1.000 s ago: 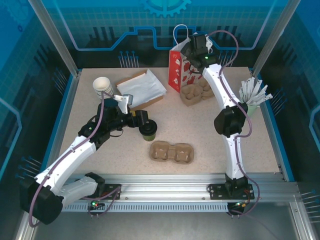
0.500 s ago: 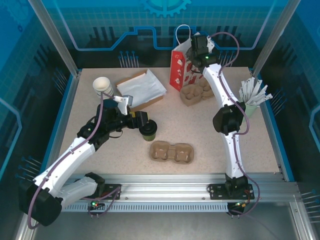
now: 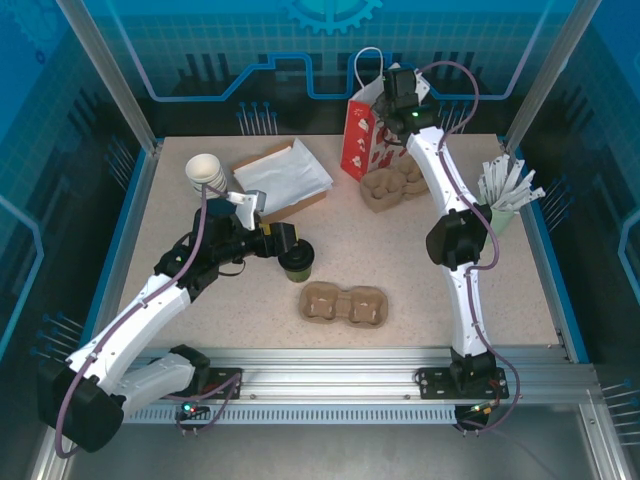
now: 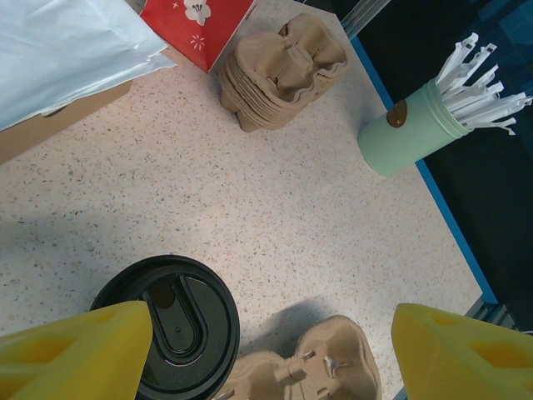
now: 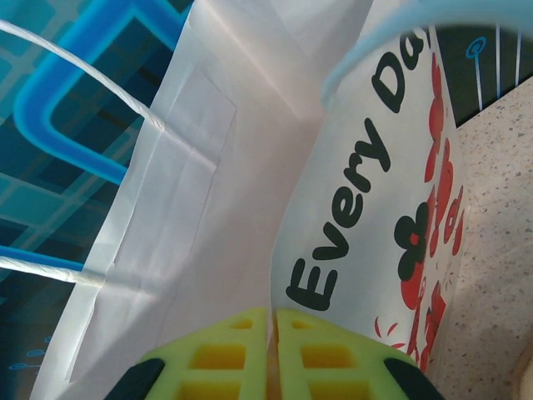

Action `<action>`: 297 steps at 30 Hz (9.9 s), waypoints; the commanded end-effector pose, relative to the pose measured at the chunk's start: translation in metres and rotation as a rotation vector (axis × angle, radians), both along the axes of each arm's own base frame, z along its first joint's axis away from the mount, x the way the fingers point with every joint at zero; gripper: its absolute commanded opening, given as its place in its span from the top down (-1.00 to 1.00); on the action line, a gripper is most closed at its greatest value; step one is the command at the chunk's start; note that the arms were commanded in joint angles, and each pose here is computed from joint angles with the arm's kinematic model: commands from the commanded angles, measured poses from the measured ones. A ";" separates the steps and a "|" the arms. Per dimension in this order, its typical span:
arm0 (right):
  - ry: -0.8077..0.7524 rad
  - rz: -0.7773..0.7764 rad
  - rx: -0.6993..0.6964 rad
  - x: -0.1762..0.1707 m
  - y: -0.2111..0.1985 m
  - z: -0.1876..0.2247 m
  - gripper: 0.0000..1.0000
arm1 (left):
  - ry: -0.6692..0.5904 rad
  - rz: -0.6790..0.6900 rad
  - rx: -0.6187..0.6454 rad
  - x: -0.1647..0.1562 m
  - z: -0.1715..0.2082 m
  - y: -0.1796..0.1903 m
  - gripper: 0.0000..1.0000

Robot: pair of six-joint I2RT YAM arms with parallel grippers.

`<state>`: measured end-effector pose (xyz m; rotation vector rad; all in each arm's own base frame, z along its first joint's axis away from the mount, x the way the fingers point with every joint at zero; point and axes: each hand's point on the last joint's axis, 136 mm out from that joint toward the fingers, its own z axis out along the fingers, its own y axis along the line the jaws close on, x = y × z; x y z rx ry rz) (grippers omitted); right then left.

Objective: Pack the takeout coffee

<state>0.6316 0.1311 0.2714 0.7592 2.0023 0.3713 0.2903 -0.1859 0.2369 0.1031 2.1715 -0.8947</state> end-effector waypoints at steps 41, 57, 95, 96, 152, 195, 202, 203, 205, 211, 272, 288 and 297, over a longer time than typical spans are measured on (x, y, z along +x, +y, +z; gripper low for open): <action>0.052 1.047 -0.012 -0.311 0.019 0.122 1.00 | -0.082 0.014 0.005 -0.021 0.028 0.012 -0.56; 0.079 1.261 0.082 -0.287 0.046 0.062 1.00 | -0.059 0.021 0.017 -0.022 0.021 0.014 -0.56; 0.014 1.387 -0.685 -0.459 0.085 -0.025 -0.49 | 0.262 -0.149 -0.052 -0.068 -0.034 0.002 -0.89; 0.019 1.439 -0.719 -0.467 0.096 -0.040 -0.49 | 0.288 -0.136 -0.063 -0.068 -0.038 0.006 -0.90; 0.202 1.998 -0.923 -0.447 0.134 -0.213 0.02 | 0.245 0.002 0.021 -0.060 -0.045 0.047 -0.81; 0.246 1.983 -0.903 -0.444 0.142 -0.223 0.11 | 0.243 -0.001 0.016 -0.064 -0.045 0.047 -0.81; 0.232 1.984 -0.875 -0.445 0.146 -0.222 0.12 | 0.247 -0.003 0.012 -0.064 -0.045 0.046 -0.81; 0.233 1.984 -0.872 -0.446 0.146 -0.222 0.14 | 0.246 -0.003 0.011 -0.064 -0.045 0.046 -0.81; 0.231 1.981 -0.866 -0.445 0.146 -0.221 0.19 | 0.246 -0.002 0.011 -0.064 -0.045 0.046 -0.81; 0.241 1.972 -0.864 -0.445 0.145 -0.220 0.33 | 0.248 -0.003 0.010 -0.064 -0.045 0.046 -0.81; -0.319 1.107 -0.392 -0.275 0.093 0.166 0.40 | -0.151 -0.231 0.238 0.110 0.069 -0.049 -0.48; -0.256 1.136 -0.305 -0.255 0.098 0.129 0.41 | -0.054 -0.320 0.203 0.139 0.040 -0.083 0.36; -0.214 1.171 -0.276 -0.253 0.102 0.103 0.42 | -0.042 -0.306 0.201 0.142 0.035 -0.082 0.66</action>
